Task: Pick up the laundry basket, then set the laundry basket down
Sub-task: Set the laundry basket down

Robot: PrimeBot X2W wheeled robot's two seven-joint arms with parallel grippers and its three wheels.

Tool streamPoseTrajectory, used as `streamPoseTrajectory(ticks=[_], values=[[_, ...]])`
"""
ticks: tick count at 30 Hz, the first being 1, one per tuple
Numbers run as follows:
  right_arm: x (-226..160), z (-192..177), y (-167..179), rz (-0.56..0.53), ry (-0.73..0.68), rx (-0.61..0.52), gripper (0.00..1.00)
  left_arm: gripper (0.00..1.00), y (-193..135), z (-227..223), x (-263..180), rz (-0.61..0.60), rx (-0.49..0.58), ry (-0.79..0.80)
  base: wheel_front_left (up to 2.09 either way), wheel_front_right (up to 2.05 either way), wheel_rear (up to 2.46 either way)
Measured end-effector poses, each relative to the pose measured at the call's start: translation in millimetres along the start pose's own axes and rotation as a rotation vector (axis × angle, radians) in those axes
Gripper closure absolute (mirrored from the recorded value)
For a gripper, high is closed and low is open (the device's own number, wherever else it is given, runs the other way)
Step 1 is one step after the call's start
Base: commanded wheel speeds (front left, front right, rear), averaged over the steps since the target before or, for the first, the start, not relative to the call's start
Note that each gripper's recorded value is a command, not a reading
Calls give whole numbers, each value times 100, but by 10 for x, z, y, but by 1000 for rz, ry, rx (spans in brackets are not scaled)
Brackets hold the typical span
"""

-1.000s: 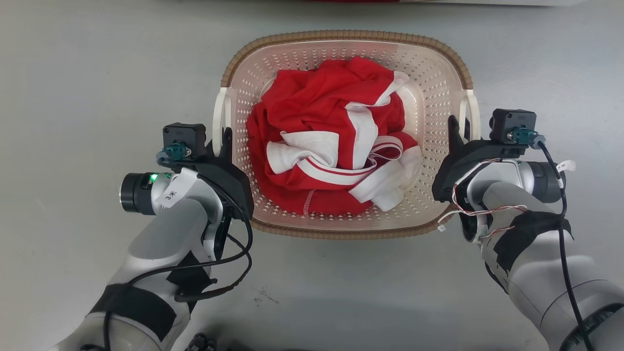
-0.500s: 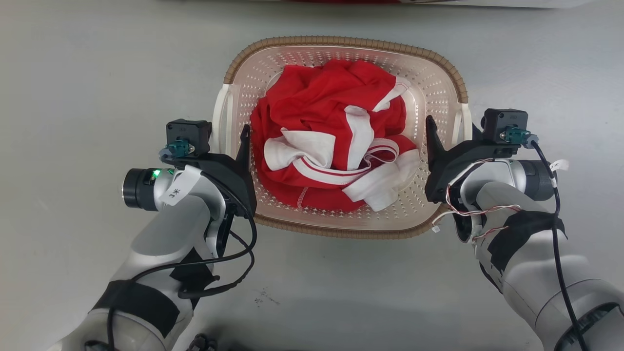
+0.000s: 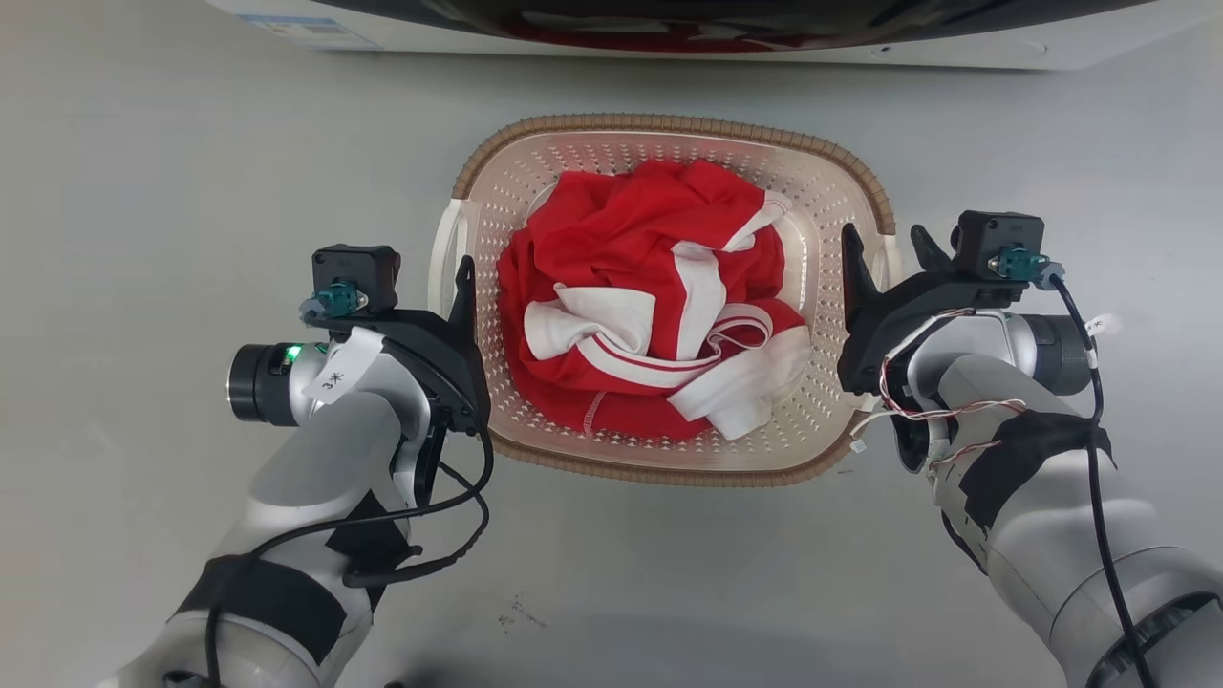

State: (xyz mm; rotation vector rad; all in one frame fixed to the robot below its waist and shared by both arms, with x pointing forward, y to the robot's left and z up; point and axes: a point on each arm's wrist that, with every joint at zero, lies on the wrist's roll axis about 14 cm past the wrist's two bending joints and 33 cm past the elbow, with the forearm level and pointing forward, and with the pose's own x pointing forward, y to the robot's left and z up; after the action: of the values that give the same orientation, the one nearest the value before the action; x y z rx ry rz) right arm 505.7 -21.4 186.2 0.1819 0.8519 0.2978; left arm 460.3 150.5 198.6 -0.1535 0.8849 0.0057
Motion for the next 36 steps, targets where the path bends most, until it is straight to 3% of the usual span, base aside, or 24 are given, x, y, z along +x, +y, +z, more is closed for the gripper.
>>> streamPoseTrajectory(ticks=[24,36], values=[[-874,721,225,21,-200,7,0,0,-174,484,-811,-65,-44,-190,0,0,0],[-1402,811,386,40,-289,34,0,0,-142,579,-1288,-72,-46,-299,0,0,0]])
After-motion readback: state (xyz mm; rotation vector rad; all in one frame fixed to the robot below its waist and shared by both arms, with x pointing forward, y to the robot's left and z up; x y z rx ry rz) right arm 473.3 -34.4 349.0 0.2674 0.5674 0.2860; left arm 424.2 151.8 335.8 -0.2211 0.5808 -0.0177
